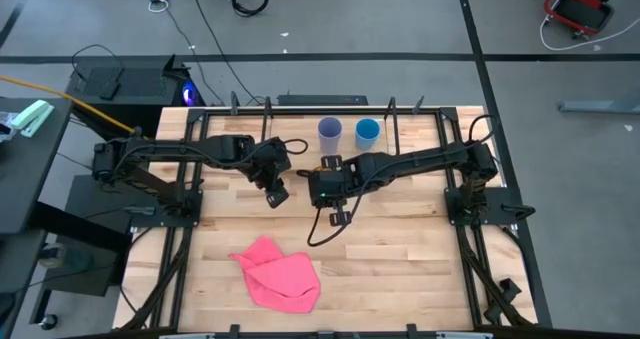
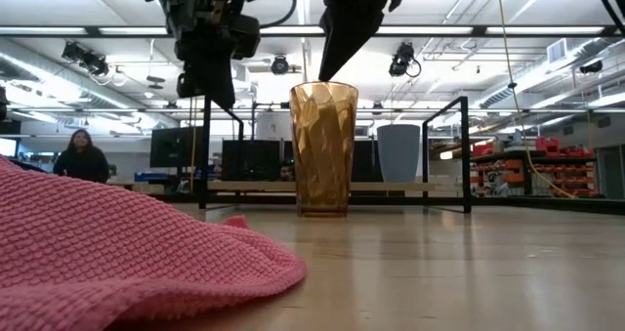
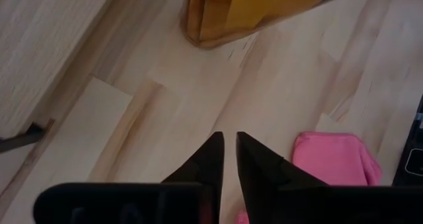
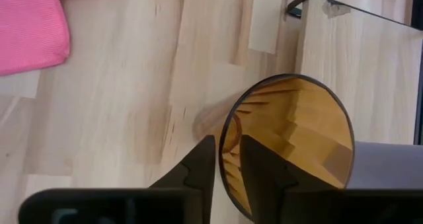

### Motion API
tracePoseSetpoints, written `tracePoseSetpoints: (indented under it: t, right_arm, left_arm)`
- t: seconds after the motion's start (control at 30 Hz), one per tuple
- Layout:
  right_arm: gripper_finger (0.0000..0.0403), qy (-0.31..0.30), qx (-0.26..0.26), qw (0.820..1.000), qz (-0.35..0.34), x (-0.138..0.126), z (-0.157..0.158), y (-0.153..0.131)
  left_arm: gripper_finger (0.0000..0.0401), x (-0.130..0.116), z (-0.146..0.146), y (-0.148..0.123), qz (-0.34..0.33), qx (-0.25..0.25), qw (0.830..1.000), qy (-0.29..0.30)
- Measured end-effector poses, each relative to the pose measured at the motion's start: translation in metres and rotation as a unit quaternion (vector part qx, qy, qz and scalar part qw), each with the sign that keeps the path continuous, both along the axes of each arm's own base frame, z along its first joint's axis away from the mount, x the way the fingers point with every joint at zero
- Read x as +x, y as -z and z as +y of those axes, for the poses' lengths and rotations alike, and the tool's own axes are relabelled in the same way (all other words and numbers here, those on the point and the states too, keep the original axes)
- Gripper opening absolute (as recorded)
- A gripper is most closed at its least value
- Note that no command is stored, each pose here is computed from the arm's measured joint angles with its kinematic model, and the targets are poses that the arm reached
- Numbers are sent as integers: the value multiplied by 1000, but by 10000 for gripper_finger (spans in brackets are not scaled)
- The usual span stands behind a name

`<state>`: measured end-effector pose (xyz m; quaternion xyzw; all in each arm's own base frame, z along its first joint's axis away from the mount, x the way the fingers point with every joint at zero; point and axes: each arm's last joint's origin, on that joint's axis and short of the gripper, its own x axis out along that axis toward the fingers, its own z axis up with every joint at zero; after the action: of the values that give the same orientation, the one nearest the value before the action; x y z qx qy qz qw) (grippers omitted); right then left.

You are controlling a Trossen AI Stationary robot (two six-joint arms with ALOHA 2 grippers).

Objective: Stack small to large cups/mugs on shelf
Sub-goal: Put the light brown cup on the shelf

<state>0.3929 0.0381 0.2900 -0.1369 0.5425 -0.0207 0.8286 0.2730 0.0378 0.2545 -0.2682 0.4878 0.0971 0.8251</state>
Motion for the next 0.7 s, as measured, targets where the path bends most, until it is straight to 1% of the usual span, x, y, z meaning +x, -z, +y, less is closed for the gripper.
tracePoseSetpoints:
  t: [0.13, 0.33, 0.53, 0.7]
  right_arm:
    - [85, 15, 8, 1000, -9, -6, -1, -11]
    - [84, 67, 34, 997, -27, -24, -1, -50]
    - [83, 132, 70, 988, -45, -61, 6, -81]
    - [82, 170, 88, 980, -63, -98, 20, -87]
  left_arm:
    - [58, 3, 0, -2, -16, 2, 1000, 0]
    - [73, 7, 3, -5, -47, 7, 999, -5]
    - [89, 8, 19, -8, -70, 14, 997, -32]
    - [105, 8, 36, -11, -93, 15, 994, -62]
